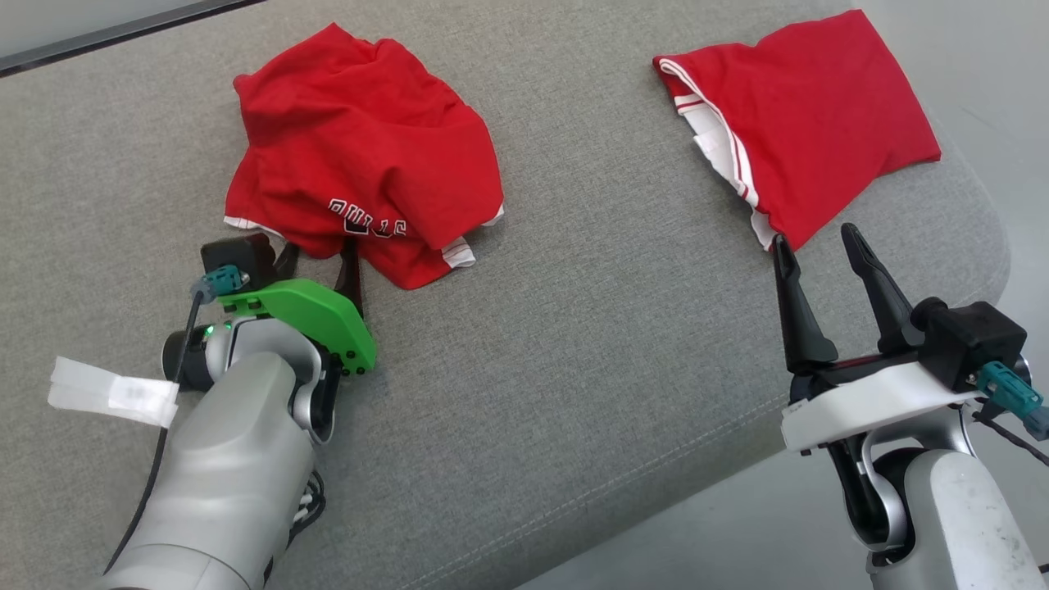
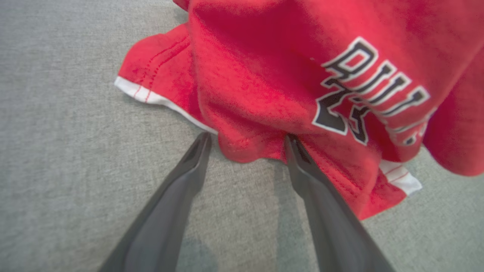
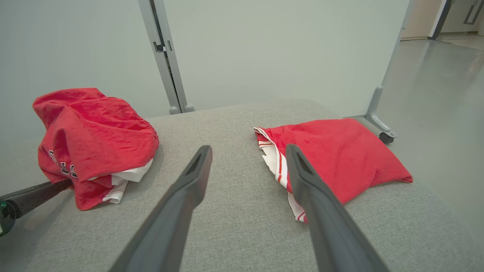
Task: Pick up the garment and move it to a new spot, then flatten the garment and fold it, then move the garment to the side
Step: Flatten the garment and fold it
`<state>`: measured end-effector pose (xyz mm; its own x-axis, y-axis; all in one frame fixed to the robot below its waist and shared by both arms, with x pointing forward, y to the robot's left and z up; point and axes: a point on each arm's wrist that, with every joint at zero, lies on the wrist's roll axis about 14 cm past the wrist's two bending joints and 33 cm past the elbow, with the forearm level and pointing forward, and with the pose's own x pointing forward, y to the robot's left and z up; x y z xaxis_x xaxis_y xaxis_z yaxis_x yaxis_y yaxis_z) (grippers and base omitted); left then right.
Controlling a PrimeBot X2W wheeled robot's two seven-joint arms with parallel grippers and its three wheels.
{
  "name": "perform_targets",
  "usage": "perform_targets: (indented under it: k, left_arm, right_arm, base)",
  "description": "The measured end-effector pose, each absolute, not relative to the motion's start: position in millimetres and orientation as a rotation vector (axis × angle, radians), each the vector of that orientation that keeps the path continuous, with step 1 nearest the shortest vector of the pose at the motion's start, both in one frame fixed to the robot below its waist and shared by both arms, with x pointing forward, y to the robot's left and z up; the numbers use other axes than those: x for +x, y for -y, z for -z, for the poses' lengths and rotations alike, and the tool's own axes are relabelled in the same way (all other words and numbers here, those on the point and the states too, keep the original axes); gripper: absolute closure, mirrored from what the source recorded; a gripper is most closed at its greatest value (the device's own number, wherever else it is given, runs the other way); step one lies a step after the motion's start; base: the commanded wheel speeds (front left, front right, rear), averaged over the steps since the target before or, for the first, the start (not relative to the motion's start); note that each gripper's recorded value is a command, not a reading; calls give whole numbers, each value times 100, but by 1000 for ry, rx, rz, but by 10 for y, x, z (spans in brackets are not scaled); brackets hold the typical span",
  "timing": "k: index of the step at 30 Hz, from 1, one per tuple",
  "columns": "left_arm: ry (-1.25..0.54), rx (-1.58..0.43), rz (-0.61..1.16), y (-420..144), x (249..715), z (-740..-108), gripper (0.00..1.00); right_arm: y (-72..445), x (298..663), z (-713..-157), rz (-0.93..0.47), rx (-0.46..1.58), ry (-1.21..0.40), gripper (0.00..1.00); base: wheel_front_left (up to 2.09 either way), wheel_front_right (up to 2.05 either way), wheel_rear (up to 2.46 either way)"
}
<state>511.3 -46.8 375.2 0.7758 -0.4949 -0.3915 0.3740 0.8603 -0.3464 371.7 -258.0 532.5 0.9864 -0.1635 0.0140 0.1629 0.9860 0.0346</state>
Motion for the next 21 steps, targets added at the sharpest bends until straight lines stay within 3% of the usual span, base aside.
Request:
perform_targets:
  k: [1, 2, 10, 21]
  left_arm:
    - [-480, -264, 480, 486, 5151, -3785, 72]
    - [-466, -269, 491, 511, 5179, -3826, 100]
    - [-395, -213, 587, 537, 5091, -3988, 100]
    - [-385, 11, 679, 93, 5021, -4307, 100]
  right_arm:
    - [2593, 3718, -5316, 168, 32, 14, 0]
    - [2599, 3722, -5307, 170, 31, 11, 0]
    - [2491, 3829, -5304, 132, 42, 21, 0]
    - [2124, 3972, -5333, 20, 94, 45, 0]
  base:
    - [0, 0, 0]
    - [0, 0, 0]
    - [0, 0, 0]
    - [0, 0, 0]
